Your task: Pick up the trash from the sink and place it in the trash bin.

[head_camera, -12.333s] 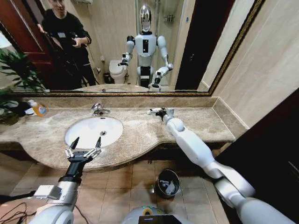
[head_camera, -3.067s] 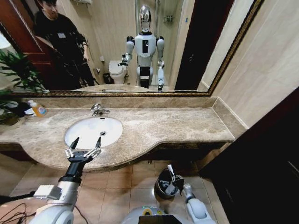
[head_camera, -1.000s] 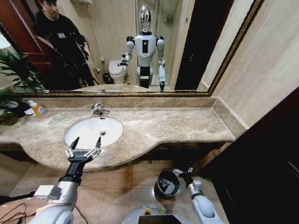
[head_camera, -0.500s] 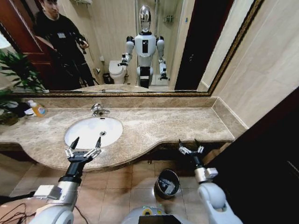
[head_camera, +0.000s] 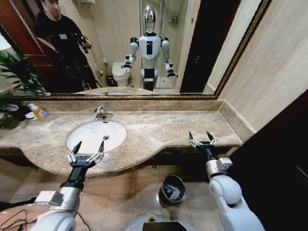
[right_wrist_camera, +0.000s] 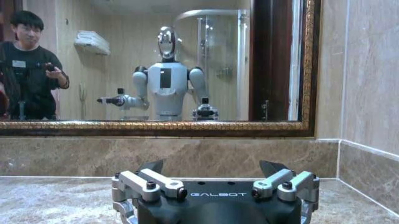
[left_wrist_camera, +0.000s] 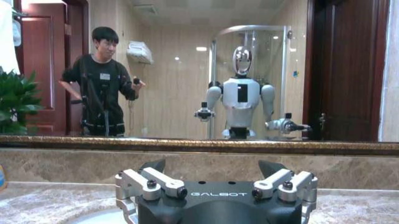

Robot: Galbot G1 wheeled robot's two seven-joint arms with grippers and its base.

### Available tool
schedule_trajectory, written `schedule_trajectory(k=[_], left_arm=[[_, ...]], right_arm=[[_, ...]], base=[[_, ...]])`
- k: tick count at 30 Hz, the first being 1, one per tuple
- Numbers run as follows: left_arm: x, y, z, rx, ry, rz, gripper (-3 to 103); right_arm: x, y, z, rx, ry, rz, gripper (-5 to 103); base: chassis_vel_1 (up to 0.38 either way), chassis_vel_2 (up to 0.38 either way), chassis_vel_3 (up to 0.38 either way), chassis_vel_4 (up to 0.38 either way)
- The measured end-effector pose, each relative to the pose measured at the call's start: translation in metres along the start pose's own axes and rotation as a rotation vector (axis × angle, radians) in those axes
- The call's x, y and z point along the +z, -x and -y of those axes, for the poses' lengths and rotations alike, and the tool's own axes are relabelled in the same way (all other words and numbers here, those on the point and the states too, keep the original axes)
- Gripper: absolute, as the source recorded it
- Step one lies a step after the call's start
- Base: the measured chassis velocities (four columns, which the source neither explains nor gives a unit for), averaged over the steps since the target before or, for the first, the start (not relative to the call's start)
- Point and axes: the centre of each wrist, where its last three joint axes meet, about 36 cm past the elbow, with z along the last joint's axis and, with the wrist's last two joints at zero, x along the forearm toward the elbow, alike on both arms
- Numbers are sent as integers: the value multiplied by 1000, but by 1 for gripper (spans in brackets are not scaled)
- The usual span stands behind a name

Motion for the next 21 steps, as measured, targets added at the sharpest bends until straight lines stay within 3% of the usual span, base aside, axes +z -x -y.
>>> schedule_trajectory(k=[10, 21], left_arm=[[0, 0, 0, 0, 0, 0, 100], [0, 0, 0, 0, 0, 0, 100]], right_arm=[[-5, -17, 17, -51, -2, -61, 100], [-2, -17, 20, -31, -6, -55, 100]], base=[[0, 0, 0, 0], [0, 0, 0, 0]])
